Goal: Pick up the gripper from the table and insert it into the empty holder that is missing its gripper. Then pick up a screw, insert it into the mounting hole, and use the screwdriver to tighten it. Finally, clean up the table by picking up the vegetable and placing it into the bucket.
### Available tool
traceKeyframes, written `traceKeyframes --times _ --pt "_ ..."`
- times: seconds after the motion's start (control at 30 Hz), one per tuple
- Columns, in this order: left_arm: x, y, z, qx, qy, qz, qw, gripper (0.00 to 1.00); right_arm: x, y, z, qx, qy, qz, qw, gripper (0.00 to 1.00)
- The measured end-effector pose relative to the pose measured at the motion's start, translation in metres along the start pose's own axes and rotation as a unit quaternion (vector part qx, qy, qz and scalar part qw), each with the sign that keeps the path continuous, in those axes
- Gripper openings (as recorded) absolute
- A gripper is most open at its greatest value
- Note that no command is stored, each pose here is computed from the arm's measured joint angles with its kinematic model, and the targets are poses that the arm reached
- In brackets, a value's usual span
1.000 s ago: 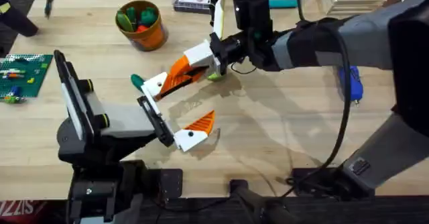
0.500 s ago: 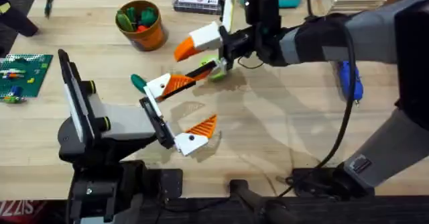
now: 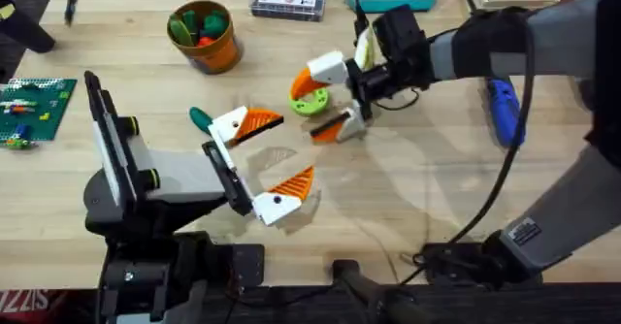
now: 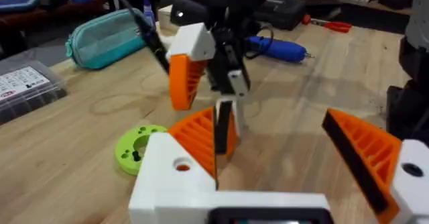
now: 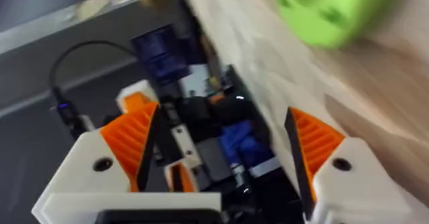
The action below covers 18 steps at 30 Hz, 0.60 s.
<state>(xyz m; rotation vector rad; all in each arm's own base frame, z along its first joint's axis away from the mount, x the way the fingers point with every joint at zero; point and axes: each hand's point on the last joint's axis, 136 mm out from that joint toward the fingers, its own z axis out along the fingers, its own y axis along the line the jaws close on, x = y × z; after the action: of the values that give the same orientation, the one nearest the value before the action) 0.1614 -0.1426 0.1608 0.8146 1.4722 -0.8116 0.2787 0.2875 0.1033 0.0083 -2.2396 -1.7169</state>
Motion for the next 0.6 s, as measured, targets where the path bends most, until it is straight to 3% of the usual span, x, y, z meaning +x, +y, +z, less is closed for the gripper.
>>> traceKeyframes --times 0.13,0.3,0.6 --pt "0.0 0.0 0.0 0.0 0.0 0.0 1.0 0.977 0.005 -0.014 -0.027 0.068 -0.049 0.004 0.996 0.995" --pt "0.0 0.0 0.0 0.0 0.0 0.0 1.0 0.977 0.009 0.012 -0.07 0.154 -0.135 -0.114 0.972 0.994" --pt "0.0 0.0 0.0 0.0 0.0 0.0 1.0 0.976 0.033 0.074 -0.108 0.268 -0.226 -0.355 0.867 0.994"
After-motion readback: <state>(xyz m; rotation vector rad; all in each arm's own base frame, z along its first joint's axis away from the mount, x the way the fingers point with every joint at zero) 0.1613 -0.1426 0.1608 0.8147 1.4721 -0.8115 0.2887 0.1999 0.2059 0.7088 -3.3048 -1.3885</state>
